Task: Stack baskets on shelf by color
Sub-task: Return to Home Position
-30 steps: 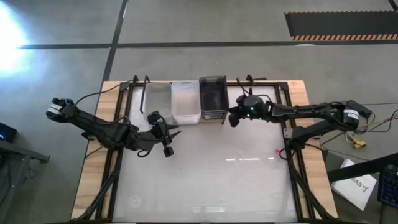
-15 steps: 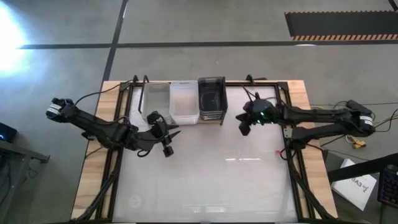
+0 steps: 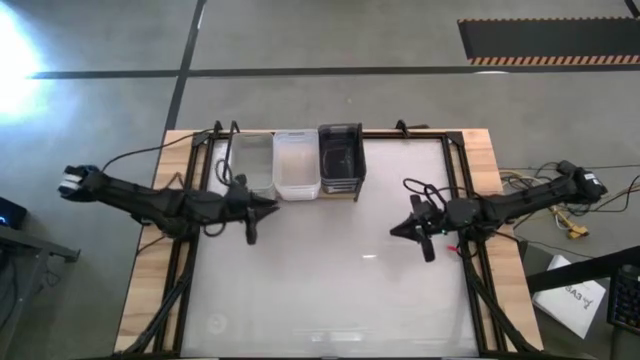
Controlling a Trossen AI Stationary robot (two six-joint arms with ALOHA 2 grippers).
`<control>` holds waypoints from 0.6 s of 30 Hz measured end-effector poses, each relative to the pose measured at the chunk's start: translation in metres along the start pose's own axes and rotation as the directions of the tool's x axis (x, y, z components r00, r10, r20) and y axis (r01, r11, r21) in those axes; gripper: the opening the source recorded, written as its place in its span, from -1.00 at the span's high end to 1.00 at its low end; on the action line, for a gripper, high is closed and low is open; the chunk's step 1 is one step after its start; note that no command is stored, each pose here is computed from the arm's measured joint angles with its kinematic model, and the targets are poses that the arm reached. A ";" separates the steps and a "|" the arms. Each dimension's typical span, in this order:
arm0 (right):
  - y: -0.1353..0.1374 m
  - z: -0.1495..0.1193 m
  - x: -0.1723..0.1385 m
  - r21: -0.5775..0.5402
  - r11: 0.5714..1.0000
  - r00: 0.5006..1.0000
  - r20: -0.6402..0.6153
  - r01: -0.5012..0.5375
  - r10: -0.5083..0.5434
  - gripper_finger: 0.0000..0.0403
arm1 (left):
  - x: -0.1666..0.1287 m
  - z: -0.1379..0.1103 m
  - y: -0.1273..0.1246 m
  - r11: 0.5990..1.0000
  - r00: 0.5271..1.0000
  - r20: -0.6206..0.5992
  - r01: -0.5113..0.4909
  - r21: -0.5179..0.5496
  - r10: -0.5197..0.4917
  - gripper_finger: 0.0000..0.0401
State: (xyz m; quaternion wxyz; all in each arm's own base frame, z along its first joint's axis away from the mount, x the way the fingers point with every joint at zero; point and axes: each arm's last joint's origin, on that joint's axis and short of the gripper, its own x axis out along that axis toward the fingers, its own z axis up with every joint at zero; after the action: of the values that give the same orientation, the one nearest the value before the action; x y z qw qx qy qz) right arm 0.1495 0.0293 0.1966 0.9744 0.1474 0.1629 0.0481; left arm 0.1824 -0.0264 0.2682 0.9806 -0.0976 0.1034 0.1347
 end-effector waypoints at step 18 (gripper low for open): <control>-0.004 -0.012 -0.002 0.009 0.999 0.996 0.069 0.050 -0.051 0.94 | 0.036 -0.067 0.009 0.835 0.787 -0.309 -0.433 0.339 0.534 1.00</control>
State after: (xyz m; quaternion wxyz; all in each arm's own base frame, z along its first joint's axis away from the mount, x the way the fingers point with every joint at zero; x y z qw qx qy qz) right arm 0.1433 0.0282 0.1849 0.9798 0.1483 0.1329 0.0177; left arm 0.2015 -0.0239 0.1946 0.8756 0.0321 0.3347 0.3469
